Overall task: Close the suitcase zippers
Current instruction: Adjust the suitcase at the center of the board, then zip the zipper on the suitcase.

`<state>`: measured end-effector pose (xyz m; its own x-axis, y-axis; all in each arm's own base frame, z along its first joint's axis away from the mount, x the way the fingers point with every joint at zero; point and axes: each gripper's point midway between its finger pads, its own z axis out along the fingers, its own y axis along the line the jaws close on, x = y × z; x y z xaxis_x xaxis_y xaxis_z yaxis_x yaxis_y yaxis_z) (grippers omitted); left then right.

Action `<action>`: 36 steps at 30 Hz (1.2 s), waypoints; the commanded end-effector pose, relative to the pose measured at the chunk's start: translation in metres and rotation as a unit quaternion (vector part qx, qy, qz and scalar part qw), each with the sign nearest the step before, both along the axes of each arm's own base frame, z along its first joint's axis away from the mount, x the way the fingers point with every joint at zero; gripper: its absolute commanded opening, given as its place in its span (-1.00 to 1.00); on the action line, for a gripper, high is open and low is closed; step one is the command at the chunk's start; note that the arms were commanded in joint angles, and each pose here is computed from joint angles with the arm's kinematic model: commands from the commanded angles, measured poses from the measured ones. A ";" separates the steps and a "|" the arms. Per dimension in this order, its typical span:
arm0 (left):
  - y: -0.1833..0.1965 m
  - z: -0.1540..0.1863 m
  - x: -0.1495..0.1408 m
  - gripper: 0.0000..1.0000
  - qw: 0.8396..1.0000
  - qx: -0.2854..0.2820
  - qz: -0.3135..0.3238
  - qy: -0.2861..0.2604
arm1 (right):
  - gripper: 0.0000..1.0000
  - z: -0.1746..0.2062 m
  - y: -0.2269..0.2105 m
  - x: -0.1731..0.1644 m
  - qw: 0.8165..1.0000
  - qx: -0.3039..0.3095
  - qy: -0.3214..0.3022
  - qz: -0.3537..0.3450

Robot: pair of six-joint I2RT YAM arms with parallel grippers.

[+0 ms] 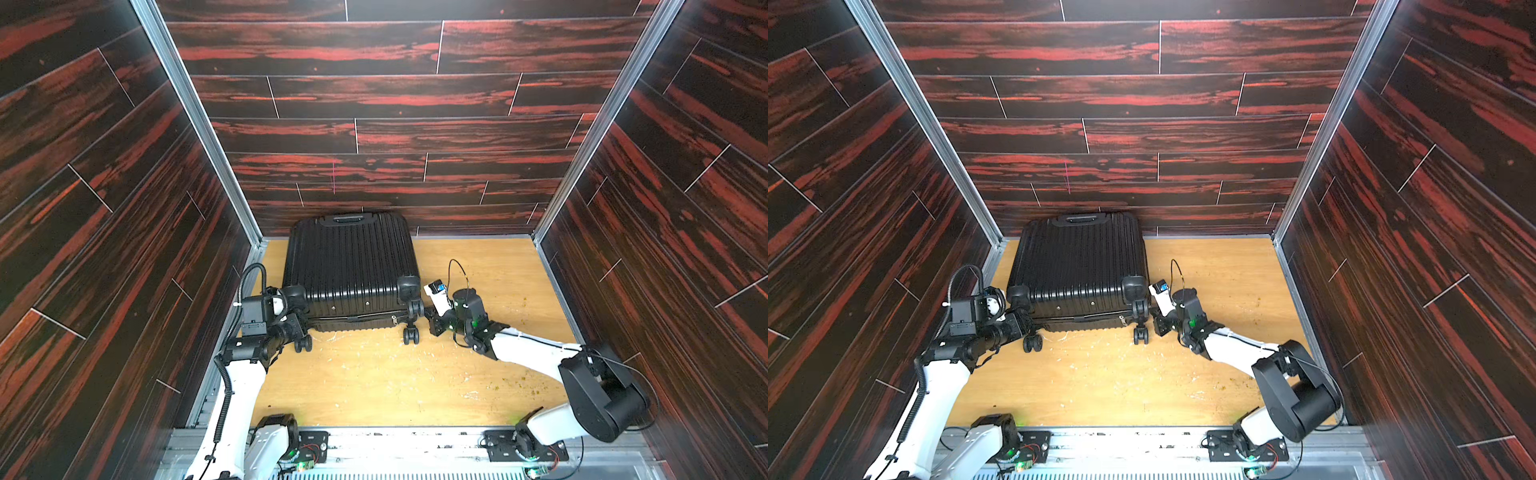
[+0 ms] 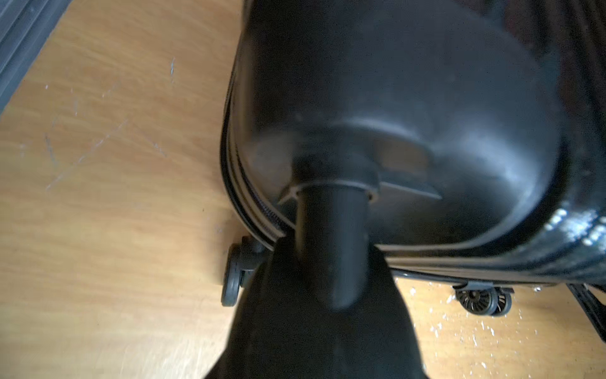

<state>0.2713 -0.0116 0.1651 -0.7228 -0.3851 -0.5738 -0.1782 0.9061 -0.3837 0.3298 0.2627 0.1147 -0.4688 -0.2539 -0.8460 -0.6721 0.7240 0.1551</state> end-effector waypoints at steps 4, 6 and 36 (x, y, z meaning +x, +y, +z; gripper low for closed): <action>0.006 0.026 -0.015 0.38 0.998 0.058 -0.022 -0.029 | -1.00 -0.008 -0.002 0.009 1.000 -0.007 0.008 -0.008; 0.015 0.040 -0.018 0.51 0.994 0.099 -0.023 -0.045 | -1.00 -0.006 -0.002 0.009 1.000 -0.005 0.007 -0.007; -0.187 0.122 0.044 0.82 0.745 0.342 -0.533 -0.210 | -1.00 -0.005 0.005 -0.001 0.999 0.015 0.037 0.011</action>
<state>0.3073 -0.1887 0.2804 -0.2103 0.7020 -0.6804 0.7755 0.5436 0.3211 0.3291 0.2653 0.1151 -0.4948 -0.2402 -0.8351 -0.6774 0.7086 0.1976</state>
